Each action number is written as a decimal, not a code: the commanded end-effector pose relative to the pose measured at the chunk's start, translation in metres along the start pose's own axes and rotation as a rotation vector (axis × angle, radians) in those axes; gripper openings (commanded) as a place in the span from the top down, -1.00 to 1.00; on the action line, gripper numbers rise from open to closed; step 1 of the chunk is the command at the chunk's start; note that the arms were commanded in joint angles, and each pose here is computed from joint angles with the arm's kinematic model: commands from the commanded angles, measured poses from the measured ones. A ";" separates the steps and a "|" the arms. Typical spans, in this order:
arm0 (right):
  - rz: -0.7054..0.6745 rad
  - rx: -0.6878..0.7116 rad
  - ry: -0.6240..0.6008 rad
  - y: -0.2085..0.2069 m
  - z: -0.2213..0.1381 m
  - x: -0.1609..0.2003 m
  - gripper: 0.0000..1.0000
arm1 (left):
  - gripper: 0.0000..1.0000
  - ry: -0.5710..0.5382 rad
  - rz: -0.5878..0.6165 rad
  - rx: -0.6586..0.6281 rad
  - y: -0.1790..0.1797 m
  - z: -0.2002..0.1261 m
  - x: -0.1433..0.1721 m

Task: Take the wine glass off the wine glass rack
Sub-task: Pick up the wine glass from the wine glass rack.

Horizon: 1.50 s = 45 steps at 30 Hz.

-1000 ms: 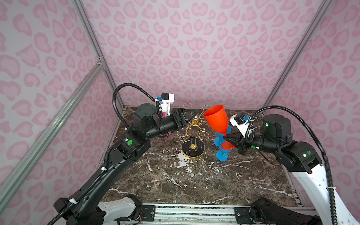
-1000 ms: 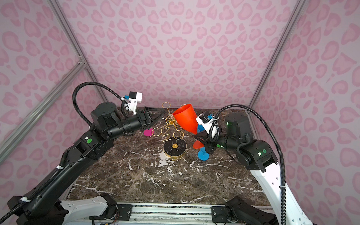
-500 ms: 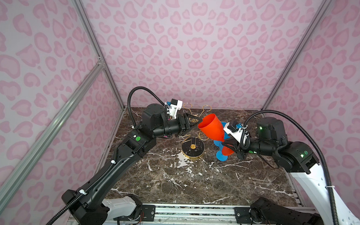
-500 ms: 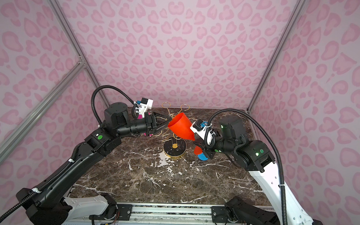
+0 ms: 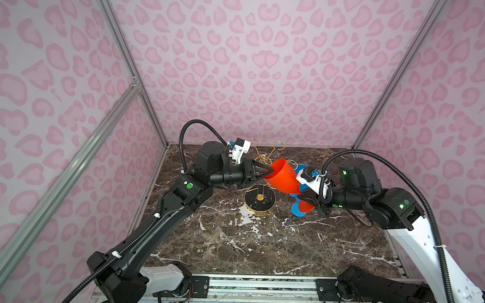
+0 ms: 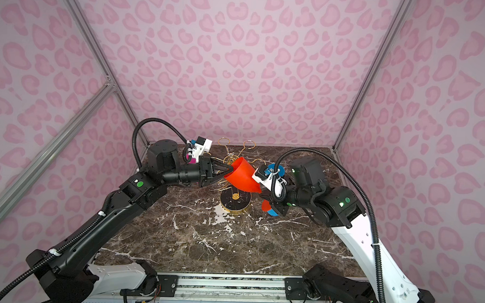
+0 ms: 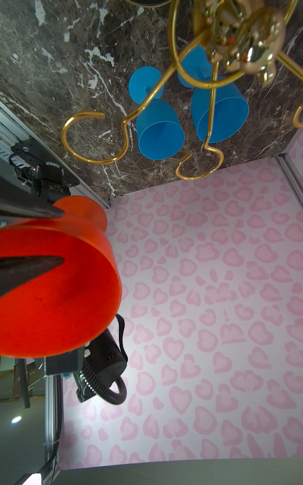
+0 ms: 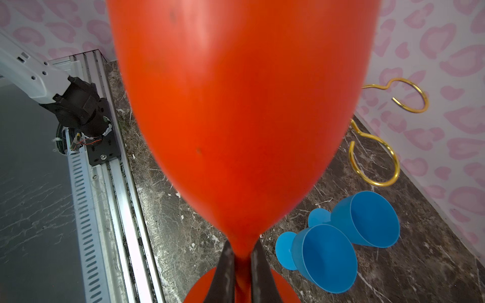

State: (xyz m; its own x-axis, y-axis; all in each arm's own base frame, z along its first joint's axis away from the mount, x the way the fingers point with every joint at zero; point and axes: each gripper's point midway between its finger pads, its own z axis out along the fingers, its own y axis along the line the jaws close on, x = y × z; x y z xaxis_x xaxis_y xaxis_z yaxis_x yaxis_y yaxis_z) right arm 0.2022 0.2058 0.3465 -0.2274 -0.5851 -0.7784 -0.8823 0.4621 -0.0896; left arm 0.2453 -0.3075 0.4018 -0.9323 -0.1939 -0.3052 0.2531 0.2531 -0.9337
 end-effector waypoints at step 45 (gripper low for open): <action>0.016 0.668 -0.646 -0.036 -0.194 -0.047 -0.99 | 0.94 -0.292 0.130 -0.047 -0.012 -0.047 -0.065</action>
State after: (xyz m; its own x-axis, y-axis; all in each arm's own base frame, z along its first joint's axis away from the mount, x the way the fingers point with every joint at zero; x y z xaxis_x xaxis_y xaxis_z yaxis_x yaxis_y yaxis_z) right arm 0.1624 0.1018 0.4986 0.2035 -0.2246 -0.9530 -0.4873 0.8210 -0.2975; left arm 0.2791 -0.2720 0.4132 -0.8606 -0.3358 -0.3829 0.2752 0.3258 -0.9045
